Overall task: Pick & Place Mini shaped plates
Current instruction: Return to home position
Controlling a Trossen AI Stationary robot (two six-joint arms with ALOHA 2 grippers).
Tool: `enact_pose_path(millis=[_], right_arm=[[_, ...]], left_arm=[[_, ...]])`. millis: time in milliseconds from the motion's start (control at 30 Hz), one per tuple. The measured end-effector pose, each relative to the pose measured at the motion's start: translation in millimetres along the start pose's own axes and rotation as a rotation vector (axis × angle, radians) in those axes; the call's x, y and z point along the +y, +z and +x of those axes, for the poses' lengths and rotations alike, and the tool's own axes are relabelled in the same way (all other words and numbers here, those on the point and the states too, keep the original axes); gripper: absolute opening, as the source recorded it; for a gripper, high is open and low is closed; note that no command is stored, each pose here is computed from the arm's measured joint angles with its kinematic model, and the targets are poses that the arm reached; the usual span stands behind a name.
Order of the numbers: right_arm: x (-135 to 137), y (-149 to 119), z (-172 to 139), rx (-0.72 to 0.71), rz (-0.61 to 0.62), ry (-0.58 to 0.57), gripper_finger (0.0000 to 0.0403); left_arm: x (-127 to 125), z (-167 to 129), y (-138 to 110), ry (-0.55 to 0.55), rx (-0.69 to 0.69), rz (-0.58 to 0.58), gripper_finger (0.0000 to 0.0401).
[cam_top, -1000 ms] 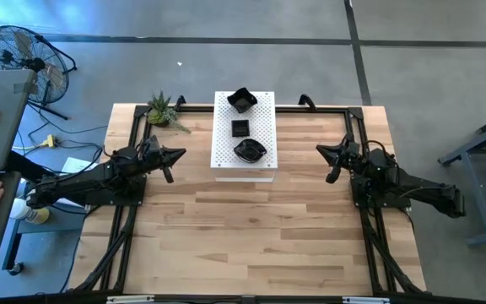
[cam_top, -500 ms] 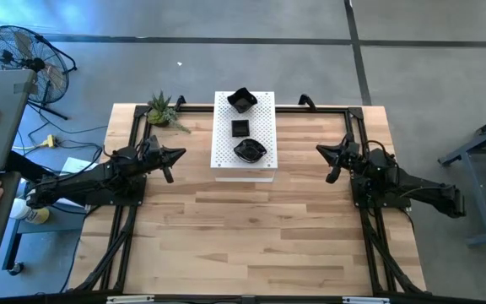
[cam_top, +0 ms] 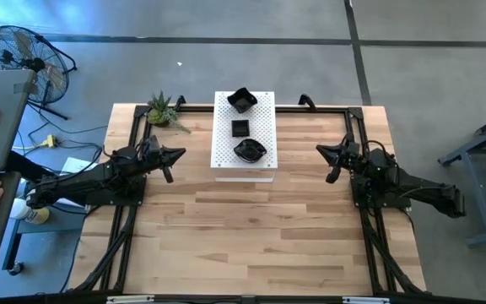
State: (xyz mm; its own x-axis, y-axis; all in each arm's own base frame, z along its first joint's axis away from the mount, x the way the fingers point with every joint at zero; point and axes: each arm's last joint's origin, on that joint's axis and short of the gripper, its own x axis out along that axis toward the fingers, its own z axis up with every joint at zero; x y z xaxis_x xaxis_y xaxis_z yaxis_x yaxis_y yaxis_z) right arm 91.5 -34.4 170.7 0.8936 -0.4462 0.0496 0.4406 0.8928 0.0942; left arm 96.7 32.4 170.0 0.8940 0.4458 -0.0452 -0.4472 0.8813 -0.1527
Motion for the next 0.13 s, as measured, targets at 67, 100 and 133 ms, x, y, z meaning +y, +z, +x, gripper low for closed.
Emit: enact_pose_path(millis=[67, 100, 133], right_arm=[[0.0, 0.0, 0.0, 0.000, 0.001, 0.000, 0.0012], [0.0, 0.0, 0.0, 0.000, 0.000, 0.000, 0.0012], [0.0, 0.0, 0.0, 0.000, 0.000, 0.000, 0.0012]], left_arm=[[0.0, 0.0, 0.0, 0.000, 0.000, 0.000, 0.0001], [0.0, 0.0, 0.0, 0.000, 0.000, 0.000, 0.0001], [0.0, 0.0, 0.0, 0.000, 0.000, 0.000, 0.0001]])
